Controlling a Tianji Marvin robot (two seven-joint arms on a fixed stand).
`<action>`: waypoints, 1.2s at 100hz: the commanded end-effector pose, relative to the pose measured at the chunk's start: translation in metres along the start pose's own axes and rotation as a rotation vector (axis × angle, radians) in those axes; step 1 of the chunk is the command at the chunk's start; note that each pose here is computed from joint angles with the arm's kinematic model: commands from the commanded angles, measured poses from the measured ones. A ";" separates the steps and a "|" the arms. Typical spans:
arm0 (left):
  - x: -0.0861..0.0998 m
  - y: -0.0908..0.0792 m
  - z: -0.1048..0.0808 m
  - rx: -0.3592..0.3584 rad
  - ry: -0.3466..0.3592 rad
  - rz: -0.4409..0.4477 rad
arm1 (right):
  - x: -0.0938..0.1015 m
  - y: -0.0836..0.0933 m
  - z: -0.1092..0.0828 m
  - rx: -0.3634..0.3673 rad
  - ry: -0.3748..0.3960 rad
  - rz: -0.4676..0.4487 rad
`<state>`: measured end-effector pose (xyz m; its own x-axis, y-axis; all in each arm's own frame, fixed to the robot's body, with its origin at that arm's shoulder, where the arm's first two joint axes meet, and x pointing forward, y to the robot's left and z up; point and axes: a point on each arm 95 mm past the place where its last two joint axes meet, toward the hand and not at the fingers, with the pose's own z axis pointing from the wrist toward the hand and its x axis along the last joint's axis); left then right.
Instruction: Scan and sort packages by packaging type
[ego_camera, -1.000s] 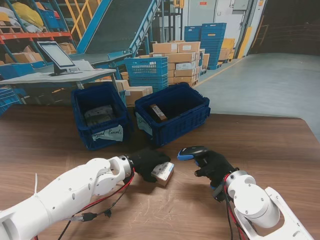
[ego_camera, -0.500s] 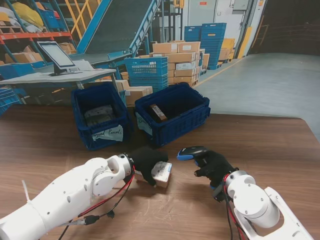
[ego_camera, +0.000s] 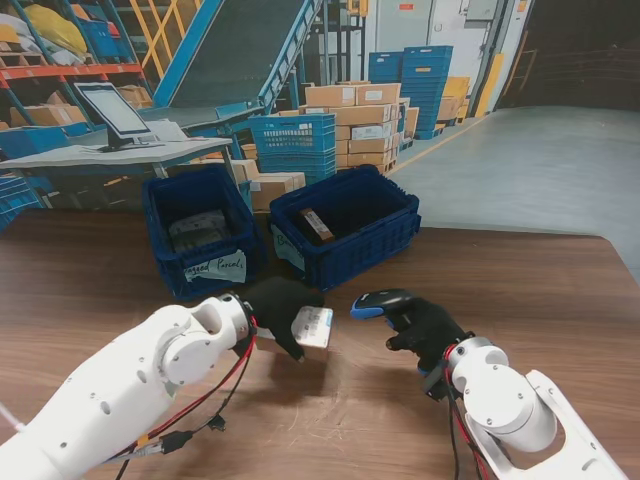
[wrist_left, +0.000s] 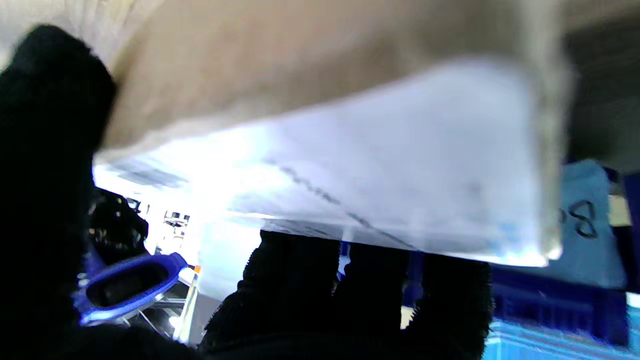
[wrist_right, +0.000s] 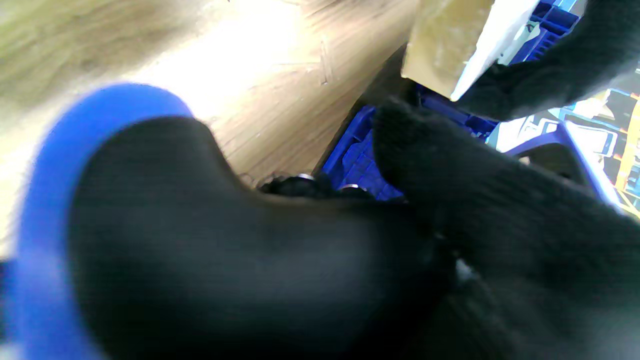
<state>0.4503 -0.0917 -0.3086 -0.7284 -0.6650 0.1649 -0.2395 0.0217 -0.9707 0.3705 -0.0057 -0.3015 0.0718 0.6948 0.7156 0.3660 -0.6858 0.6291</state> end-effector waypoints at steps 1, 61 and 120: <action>0.001 -0.011 -0.005 0.008 -0.011 0.012 | 0.006 -0.001 0.000 0.012 0.011 0.000; -0.012 -0.104 -0.053 0.117 -0.225 -0.009 | 0.018 -0.001 0.002 -0.002 0.030 -0.013; -0.058 -0.132 -0.066 0.241 -0.426 -0.169 | 0.022 -0.005 0.006 0.005 0.049 -0.018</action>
<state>0.4784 -0.0099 -0.1784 -0.3671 -0.8911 0.2668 -0.1286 -0.2354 -0.9633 0.3762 0.0094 -0.2921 0.0284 0.7026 0.7110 0.3602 -0.6707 0.6483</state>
